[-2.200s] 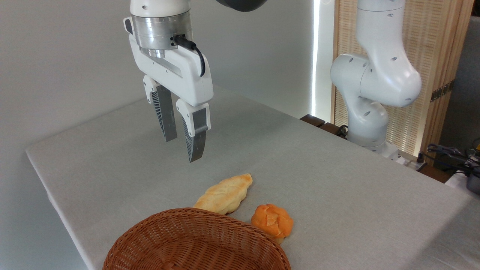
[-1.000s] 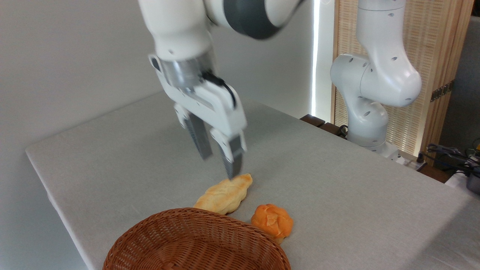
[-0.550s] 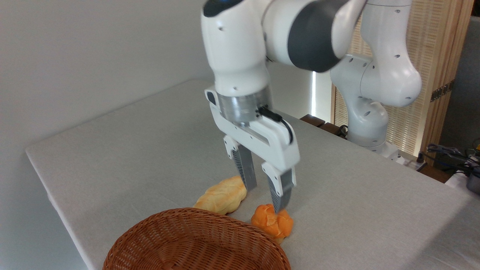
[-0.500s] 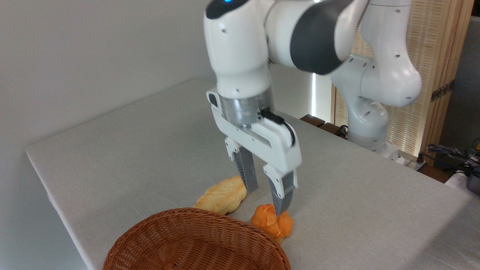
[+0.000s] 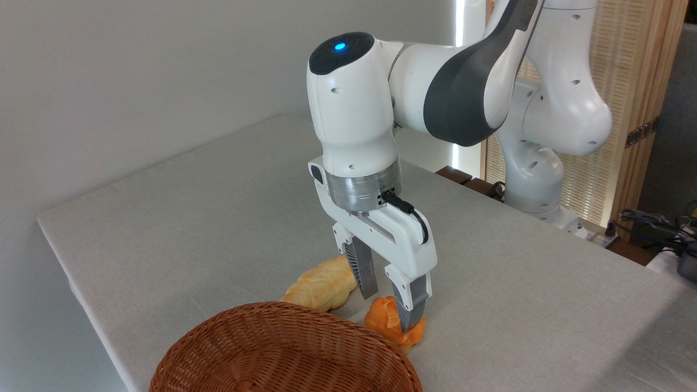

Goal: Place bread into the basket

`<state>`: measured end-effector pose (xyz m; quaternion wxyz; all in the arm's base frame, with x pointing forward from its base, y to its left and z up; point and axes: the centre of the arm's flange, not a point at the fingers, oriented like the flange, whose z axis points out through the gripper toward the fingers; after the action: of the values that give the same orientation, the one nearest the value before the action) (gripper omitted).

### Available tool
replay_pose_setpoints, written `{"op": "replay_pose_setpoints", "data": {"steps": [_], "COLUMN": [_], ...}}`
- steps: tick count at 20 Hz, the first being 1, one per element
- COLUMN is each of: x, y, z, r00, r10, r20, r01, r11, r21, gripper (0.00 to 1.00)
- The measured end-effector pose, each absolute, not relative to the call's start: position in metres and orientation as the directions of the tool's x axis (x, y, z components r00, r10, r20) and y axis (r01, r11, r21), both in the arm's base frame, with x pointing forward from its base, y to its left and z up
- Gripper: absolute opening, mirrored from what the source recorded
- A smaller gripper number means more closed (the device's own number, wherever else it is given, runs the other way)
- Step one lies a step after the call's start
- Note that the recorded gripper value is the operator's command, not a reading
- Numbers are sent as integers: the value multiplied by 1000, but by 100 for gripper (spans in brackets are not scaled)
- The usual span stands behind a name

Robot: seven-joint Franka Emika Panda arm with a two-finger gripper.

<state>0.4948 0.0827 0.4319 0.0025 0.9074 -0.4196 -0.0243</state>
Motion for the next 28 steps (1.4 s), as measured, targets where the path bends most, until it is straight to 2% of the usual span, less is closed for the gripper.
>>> {"op": "replay_pose_setpoints", "data": {"steps": [6,8,10,11,23,28], "x": [502,503,503,503,506,507], "y": [85,86,86,86,85,44], "z": [412,408,407,407,413,438], "r00": [625,620,610,603,589,538], "r10": [-776,-779,-786,-792,-803,-838], "r20": [-82,-93,-96,-96,-90,-88], "r01": [-778,-782,-789,-795,-806,-839], "r11": [-628,-624,-614,-607,-592,-543], "r21": [15,14,14,15,5,38], "gripper": [99,73,43,35,36,37]}}
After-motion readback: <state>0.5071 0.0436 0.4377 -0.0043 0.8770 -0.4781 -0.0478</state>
